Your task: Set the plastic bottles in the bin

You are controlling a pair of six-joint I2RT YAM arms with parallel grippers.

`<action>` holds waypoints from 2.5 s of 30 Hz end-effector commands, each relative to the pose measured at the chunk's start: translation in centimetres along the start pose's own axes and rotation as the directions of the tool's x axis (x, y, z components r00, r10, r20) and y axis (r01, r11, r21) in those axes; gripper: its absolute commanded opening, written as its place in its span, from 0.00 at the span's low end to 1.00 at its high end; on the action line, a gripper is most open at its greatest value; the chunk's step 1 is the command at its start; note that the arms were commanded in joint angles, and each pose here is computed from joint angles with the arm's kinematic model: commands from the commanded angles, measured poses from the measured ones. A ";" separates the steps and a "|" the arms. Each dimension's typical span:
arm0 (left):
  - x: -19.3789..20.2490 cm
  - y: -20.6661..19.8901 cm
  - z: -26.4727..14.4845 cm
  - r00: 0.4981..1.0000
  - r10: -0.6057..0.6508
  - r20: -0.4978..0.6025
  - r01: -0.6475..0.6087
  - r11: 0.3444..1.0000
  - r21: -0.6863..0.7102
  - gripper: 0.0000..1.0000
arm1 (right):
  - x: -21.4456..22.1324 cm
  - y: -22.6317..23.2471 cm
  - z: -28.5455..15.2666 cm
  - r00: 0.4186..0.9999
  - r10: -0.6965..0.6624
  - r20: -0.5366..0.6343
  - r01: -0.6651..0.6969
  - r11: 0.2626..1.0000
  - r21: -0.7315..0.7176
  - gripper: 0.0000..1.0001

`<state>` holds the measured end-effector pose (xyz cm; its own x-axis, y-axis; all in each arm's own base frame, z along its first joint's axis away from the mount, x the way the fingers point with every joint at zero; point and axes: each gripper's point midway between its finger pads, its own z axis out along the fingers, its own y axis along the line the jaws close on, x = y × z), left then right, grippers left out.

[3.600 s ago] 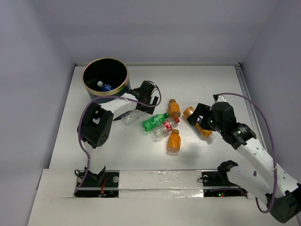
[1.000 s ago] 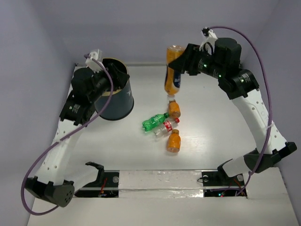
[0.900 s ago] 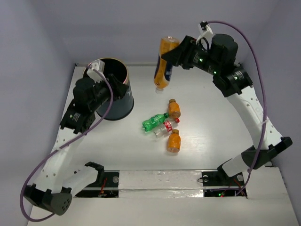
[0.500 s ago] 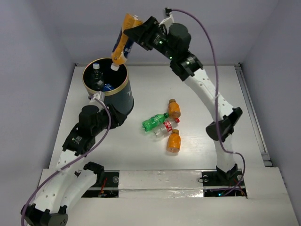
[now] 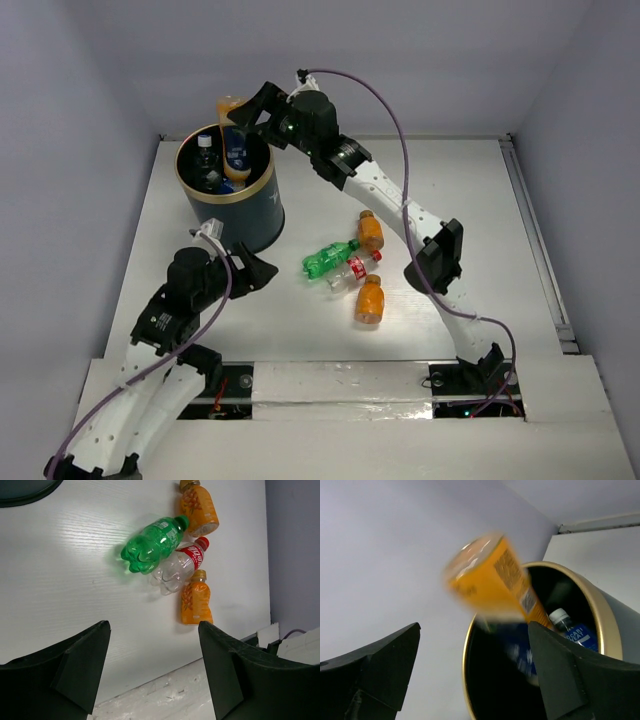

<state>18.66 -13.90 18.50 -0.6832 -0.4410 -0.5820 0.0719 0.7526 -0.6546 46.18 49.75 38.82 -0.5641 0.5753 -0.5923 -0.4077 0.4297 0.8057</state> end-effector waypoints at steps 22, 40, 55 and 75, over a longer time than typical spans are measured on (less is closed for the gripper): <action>1.3 -8.1 12.4 0.850 0.499 -0.166 -0.482 0.866 0.133 0.82 | -1.5 -15.1 -26.4 0.952 -0.263 -0.157 0.302 0.892 0.338 0.12; 5.1 -2.5 20.6 0.667 0.609 -0.430 -0.649 0.758 0.066 0.84 | 3.8 -27.4 -28.4 0.866 -0.143 -0.480 0.396 0.782 0.482 0.98; 5.0 -0.4 22.1 0.688 0.564 -0.457 -0.640 0.769 -0.014 0.51 | 6.4 -32.9 -25.3 0.798 -0.059 -0.600 0.430 0.752 0.499 0.98; -23.0 -14.1 5.3 0.890 0.372 0.262 -0.365 0.928 -0.078 0.46 | 0.5 -26.0 -23.3 0.871 -0.185 -0.455 0.394 0.815 0.424 0.57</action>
<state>35.24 -21.36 37.69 -0.4043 -0.1466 -0.9028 0.3861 0.8674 -0.3138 37.42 21.56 8.79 -0.8663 0.0376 -0.4982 -0.1705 0.9150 0.3656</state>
